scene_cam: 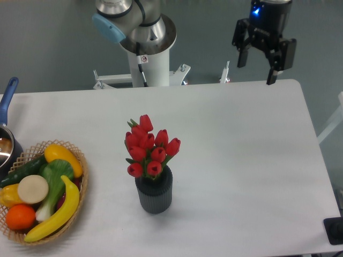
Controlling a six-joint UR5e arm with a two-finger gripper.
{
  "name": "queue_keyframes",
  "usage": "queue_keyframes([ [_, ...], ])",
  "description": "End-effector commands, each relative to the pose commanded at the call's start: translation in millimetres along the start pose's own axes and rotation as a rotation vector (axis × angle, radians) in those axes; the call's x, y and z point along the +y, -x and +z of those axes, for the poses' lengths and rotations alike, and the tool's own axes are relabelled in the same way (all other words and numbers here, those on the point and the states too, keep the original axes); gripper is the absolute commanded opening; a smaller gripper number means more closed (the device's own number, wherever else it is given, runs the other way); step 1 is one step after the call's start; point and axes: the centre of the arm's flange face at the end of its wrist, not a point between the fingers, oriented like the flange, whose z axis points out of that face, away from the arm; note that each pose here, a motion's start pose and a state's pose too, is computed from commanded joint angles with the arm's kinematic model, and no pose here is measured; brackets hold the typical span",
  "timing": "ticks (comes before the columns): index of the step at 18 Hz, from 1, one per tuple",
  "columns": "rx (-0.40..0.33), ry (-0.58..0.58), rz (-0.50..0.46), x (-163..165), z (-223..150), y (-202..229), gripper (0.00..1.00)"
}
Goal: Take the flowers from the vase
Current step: 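Open the gripper wide while holding it raised above the table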
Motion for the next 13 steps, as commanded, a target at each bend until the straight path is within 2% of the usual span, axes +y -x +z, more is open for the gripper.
queue_keyframes([
  [6,-0.034,-0.086,-0.174,-7.7,7.8,-8.6,1.00],
  [10,-0.063,-0.224,-0.361,-15.5,19.3,-13.4,1.00],
  [13,-0.090,-0.261,-0.444,-25.1,15.2,-13.8,1.00],
])
